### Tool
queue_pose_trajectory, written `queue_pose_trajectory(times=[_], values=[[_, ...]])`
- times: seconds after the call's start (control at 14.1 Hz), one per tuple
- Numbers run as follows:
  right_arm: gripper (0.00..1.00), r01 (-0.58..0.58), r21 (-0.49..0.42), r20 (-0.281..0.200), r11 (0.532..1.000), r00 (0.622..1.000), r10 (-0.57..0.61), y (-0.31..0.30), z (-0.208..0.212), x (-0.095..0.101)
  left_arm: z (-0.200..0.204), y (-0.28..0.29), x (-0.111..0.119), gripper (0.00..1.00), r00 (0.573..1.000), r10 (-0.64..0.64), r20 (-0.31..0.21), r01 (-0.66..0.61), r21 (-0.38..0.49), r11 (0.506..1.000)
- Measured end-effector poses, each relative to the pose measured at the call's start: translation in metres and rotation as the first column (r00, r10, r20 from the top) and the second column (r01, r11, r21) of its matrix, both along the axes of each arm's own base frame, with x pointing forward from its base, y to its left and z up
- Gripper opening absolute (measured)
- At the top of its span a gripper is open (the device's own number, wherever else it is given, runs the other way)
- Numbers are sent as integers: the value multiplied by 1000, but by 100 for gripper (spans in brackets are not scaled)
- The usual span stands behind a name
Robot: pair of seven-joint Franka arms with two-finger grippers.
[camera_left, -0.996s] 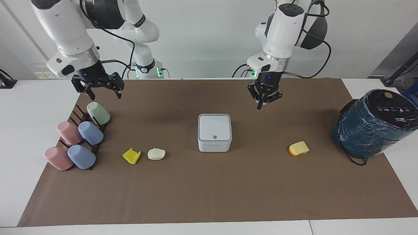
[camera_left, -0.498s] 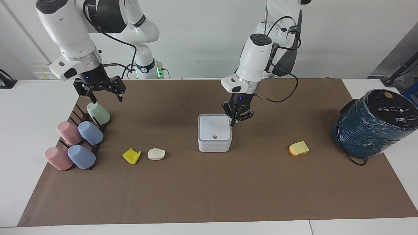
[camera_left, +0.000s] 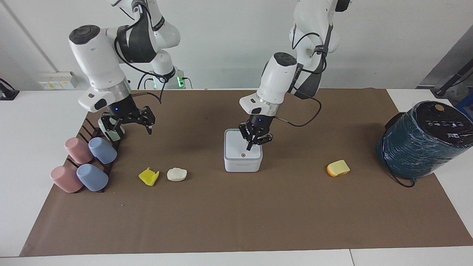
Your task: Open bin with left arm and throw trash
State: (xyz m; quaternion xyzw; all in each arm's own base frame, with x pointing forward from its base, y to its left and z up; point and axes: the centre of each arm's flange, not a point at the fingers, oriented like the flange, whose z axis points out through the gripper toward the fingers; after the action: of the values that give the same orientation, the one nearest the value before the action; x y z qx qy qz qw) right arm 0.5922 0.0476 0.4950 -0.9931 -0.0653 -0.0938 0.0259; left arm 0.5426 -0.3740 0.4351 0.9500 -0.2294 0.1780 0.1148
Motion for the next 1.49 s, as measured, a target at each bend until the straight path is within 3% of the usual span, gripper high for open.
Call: queue_pose_trajectory(times=[0.43, 0.78, 1.35, 1.42, 1.49], values=[[100, -173, -1, 45, 985, 984, 172, 40, -131, 43, -31, -14, 8, 1, 1000, 0, 30, 1, -21, 1000], [100, -230, 8, 44, 973, 972, 230, 74, -184, 46, -21, -15, 7, 1, 1000, -7, 1, 7, -3, 1000], [100, -246, 10, 10, 969, 969, 246, 81, -202, 39, 52, 25, -47, 1, 956, -20, -291, 74, 175, 982], [93, -252, 8, 7, 968, 968, 252, 79, -204, 39, 58, 34, -53, 1, 945, -11, -328, 80, 196, 977], [79, -256, 6, 6, 967, 967, 256, 78, -204, 38, 65, 48, -56, 1, 933, 7, -359, 75, 215, 974]])
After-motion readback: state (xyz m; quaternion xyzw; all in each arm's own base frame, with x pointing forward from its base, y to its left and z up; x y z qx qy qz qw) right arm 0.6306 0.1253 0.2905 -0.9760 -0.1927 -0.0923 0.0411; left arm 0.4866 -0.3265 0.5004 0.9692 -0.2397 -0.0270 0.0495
